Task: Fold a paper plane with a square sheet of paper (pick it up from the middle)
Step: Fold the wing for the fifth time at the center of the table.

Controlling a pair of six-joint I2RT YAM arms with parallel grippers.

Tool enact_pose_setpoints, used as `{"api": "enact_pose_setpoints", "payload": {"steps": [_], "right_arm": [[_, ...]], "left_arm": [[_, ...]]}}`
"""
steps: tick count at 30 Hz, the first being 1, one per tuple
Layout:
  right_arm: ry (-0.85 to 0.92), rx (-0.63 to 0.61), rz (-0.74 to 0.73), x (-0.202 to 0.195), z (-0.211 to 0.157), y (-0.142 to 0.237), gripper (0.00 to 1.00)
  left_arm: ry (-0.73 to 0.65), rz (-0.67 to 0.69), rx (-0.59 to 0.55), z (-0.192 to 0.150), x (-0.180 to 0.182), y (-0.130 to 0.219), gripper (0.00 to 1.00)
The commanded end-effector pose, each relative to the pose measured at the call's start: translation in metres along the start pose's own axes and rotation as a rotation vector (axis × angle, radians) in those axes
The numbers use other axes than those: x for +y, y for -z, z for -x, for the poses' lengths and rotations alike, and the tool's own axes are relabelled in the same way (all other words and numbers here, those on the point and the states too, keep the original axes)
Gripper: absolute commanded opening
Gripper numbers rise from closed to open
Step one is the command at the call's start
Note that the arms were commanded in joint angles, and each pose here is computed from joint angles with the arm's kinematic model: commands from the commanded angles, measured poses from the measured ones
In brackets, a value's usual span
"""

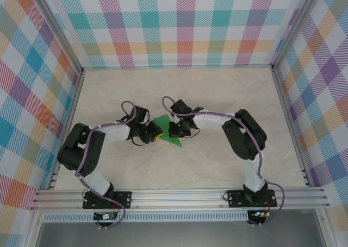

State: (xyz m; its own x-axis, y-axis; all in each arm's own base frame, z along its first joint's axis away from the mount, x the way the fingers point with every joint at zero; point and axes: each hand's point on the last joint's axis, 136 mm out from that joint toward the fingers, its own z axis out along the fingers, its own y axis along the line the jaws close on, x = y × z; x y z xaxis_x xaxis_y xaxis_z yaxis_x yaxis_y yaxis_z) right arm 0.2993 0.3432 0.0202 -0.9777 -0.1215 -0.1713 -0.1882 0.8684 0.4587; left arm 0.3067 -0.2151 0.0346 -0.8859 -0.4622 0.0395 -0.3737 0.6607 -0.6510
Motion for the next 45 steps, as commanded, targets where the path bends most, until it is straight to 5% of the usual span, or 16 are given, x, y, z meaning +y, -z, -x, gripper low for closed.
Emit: {"api": "enact_pose_setpoints", "payload": {"steps": [1,19,45], "right_arm": [[-0.066,0.022,0.015,-0.011,0.0,-0.004,0.12],[-0.315,0.122,0.337,-0.017,0.001,0.004,0.16],[-0.396,0.133,0.415,-0.024,0.009,0.01,0.21]], "left_arm": [[-0.017,0.054,-0.052,0.0,0.007,0.014,0.2],[-0.004,0.046,-0.041,0.003,0.005,0.004,0.42],[-0.002,-0.042,0.019,0.002,-0.012,-0.013,0.43]]}}
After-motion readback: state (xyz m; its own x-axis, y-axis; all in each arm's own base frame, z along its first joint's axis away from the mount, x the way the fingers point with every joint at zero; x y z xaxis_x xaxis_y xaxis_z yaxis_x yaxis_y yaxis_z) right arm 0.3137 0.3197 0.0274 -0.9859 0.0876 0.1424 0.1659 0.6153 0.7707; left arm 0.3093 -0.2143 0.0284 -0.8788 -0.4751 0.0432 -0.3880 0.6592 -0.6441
